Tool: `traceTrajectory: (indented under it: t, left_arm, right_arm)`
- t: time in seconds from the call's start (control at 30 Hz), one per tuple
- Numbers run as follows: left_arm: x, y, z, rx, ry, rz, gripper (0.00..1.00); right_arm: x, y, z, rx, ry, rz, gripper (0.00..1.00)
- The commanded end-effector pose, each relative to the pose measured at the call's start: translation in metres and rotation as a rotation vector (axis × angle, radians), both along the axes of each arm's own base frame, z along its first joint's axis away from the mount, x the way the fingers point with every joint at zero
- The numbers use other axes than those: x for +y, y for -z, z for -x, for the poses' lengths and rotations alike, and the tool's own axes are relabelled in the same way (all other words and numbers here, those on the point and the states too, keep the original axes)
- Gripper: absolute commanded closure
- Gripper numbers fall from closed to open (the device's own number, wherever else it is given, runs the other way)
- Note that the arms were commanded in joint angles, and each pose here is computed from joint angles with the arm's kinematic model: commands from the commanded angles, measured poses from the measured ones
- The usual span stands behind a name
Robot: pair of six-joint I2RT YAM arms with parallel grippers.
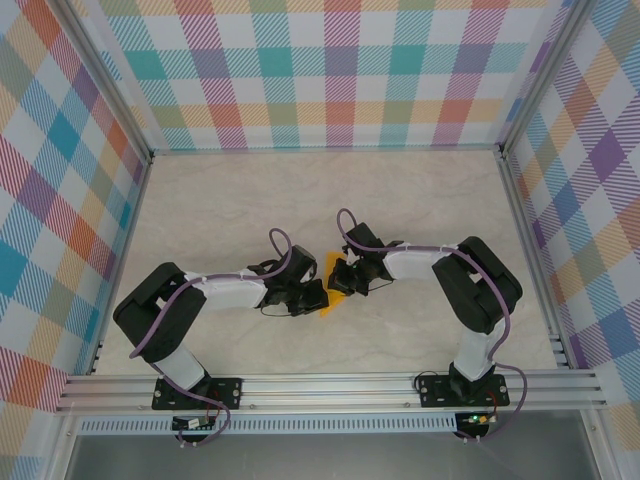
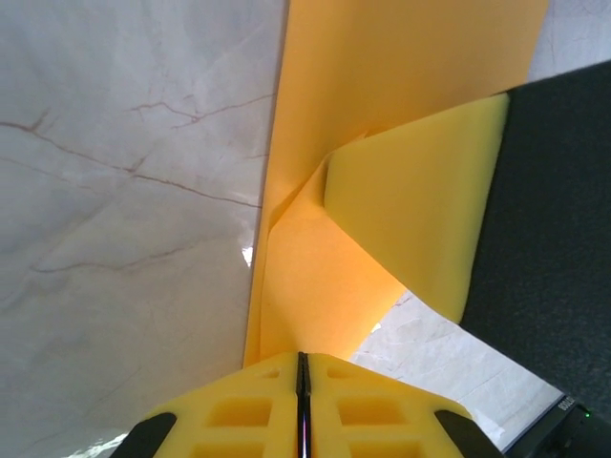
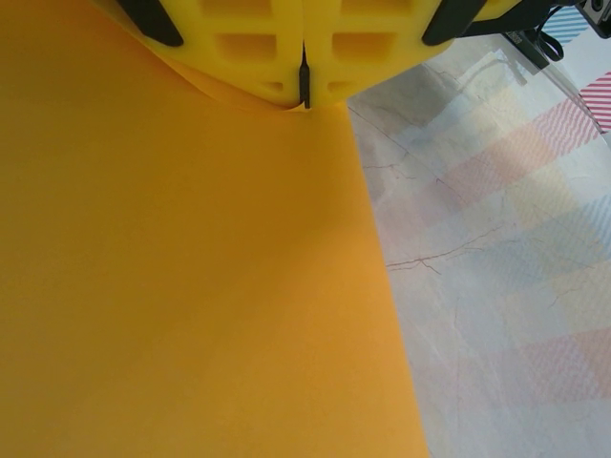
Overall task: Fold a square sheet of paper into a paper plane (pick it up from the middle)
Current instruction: Third fold the triangle at the center of the table.
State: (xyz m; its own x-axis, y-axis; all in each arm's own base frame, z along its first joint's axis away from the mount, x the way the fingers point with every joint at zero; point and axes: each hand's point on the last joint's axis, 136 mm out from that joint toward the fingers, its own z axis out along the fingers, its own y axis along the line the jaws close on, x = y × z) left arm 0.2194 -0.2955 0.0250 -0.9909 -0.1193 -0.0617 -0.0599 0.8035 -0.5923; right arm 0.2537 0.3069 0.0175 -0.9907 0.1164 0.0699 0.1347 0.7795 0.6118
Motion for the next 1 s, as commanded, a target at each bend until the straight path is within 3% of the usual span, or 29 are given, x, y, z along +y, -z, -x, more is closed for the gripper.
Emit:
traceTrajectory:
  t: [0.0, 0.43, 0.97]
  left_arm:
    - [-0.001, 0.001, 0.000, -0.002, 0.008, -0.030, 0.90]
    - [-0.011, -0.032, -0.005, -0.072, 0.025, 0.069, 0.89]
    - [-0.015, -0.012, -0.001, -0.025, 0.041, 0.043, 0.89]
  right_arm:
    - [0.000, 0.003, -0.006, -0.016, 0.010, 0.027, 0.94]
    - [-0.001, 0.003, -0.007, -0.020, 0.020, 0.030, 0.94]
    - [0.001, -0.005, -0.008, -0.054, 0.022, 0.001, 0.95]
